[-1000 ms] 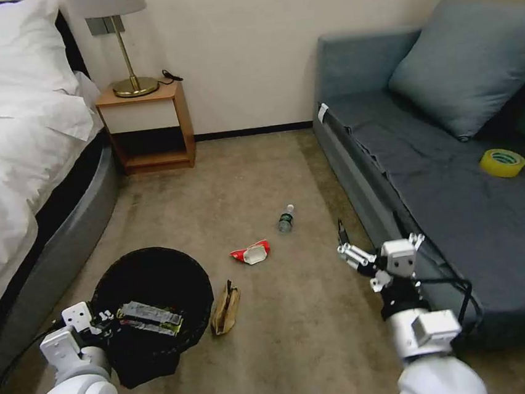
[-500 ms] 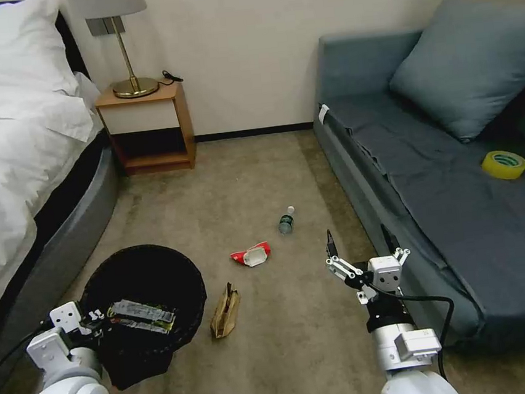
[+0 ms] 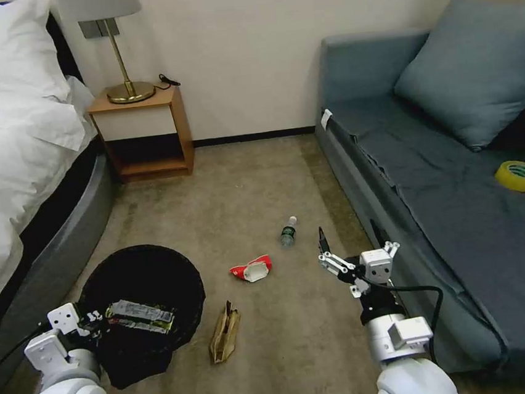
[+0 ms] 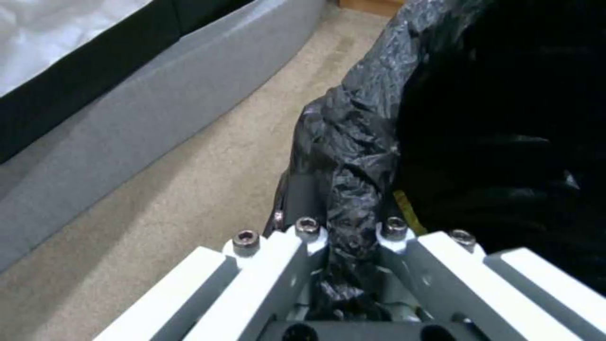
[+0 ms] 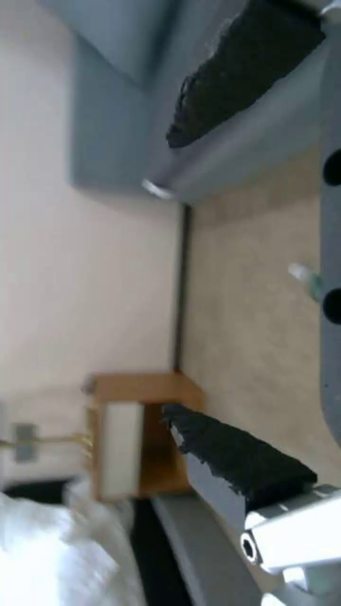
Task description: Pick up the trash bin, then pick up the garbage on the floor and place it into the trash bin.
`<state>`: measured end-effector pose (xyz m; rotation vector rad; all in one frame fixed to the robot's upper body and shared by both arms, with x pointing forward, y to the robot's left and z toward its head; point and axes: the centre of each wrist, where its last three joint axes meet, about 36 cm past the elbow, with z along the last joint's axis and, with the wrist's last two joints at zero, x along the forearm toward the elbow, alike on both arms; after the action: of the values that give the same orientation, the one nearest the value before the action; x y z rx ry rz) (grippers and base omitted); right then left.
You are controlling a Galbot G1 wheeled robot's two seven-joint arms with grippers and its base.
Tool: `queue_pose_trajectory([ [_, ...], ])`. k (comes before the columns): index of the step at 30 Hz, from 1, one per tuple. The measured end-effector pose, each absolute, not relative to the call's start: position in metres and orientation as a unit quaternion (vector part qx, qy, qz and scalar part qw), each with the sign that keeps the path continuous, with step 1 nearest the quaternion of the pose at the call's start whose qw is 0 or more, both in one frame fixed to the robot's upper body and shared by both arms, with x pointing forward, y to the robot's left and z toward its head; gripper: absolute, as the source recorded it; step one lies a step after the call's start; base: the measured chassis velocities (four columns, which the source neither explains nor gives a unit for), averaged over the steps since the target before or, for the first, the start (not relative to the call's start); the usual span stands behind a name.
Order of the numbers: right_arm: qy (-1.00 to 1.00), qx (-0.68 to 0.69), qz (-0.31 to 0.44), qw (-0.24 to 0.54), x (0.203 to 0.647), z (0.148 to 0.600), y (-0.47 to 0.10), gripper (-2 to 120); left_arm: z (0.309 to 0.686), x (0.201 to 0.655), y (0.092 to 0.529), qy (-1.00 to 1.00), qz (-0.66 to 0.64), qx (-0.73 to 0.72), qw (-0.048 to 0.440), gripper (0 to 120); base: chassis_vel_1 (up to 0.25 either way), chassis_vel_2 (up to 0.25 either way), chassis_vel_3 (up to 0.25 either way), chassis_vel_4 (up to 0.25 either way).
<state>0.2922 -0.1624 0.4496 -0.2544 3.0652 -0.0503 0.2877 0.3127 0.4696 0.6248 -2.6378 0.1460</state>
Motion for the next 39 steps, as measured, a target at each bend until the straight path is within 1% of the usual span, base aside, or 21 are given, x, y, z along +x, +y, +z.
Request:
queue_pose_trajectory([
  [3,0.991,-0.118,0.022,-0.061,0.313,0.457,-0.152,100,0.47,0.288,0.314,-0.949,0.053,0.228,0.21,2,0.0,0.0,0.0,0.0],
  [4,0.991,-0.118,0.022,-0.061,0.313,0.457,-0.152,100,0.47,0.288,0.314,-0.949,0.053,0.228,0.21,2,0.0,0.0,0.0,0.0],
  [6,0.982,-0.137,0.035,-0.122,0.337,0.458,-0.135,100,0.471,0.287,0.317,-0.948,0.052,0.233,0.208,2,0.0,0.0,0.0,0.0],
  [9,0.977,-0.145,0.037,-0.152,0.349,0.454,-0.127,100,0.472,0.287,0.32,-0.948,0.052,0.237,0.208,2,0.0,0.0,0.0,0.0],
  [12,0.956,-0.159,0.05,-0.242,0.377,0.442,-0.094,100,0.472,0.285,0.326,-0.945,0.052,0.246,0.207,2,0.0,0.0,0.0,0.0],
  [13,0.956,-0.159,0.05,-0.242,0.377,0.442,-0.094,100,0.472,0.285,0.326,-0.945,0.052,0.246,0.207,2,0.0,0.0,0.0,0.0],
  [15,0.938,-0.178,0.04,-0.293,0.393,0.433,-0.052,100,0.472,0.283,0.333,-0.943,0.053,0.256,0.207,2,0.0,0.0,0.0,0.0],
  [16,0.932,-0.191,0.031,-0.306,0.394,0.428,-0.031,100,0.472,0.282,0.336,-0.941,0.054,0.261,0.207,2,0.0,0.0,0.0,0.0],
  [18,0.922,-0.205,0.019,-0.327,0.394,0.421,-0.006,100,0.473,0.281,0.338,-0.94,0.056,0.266,0.206,2,0.0,0.0,0.0,0.0],
  [19,0.922,-0.205,0.019,-0.327,0.394,0.421,-0.006,100,0.473,0.281,0.338,-0.94,0.056,0.266,0.206,2,0.0,0.0,0.0,0.0],
  [20,0.916,-0.209,0.009,-0.343,0.395,0.411,0.011,100,0.473,0.279,0.34,-0.939,0.056,0.27,0.206,2,0.0,0.0,0.0,0.0],
  [23,0.907,-0.205,-0.02,-0.368,0.403,0.385,0.033,100,0.475,0.275,0.342,-0.938,0.056,0.275,0.205,2,0.0,0.0,0.0,0.0],
  [24,0.907,-0.205,-0.02,-0.368,0.403,0.385,0.033,100,0.475,0.275,0.342,-0.938,0.056,0.275,0.205,2,0.0,0.0,0.0,0.0],
  [28,0.889,-0.209,-0.053,-0.405,0.407,0.358,0.048,100,0.476,0.272,0.343,-0.936,0.056,0.28,0.204,2,0.0,0.0,0.0,0.0],
  [29,0.889,-0.209,-0.053,-0.405,0.407,0.358,0.048,100,0.476,0.272,0.343,-0.936,0.056,0.28,0.204,2,0.0,0.0,0.0,0.0],
  [32,0.878,-0.213,-0.079,-0.421,0.403,0.334,0.056,100,0.477,0.269,0.344,-0.935,0.056,0.284,0.202,2,0.0,0.0,0.0,0.0],
  [39,0.868,-0.228,-0.103,-0.43,0.395,0.295,0.074,100,0.48,0.264,0.343,-0.935,0.054,0.289,0.2,2,0.0,0.0,0.0,0.0],
])
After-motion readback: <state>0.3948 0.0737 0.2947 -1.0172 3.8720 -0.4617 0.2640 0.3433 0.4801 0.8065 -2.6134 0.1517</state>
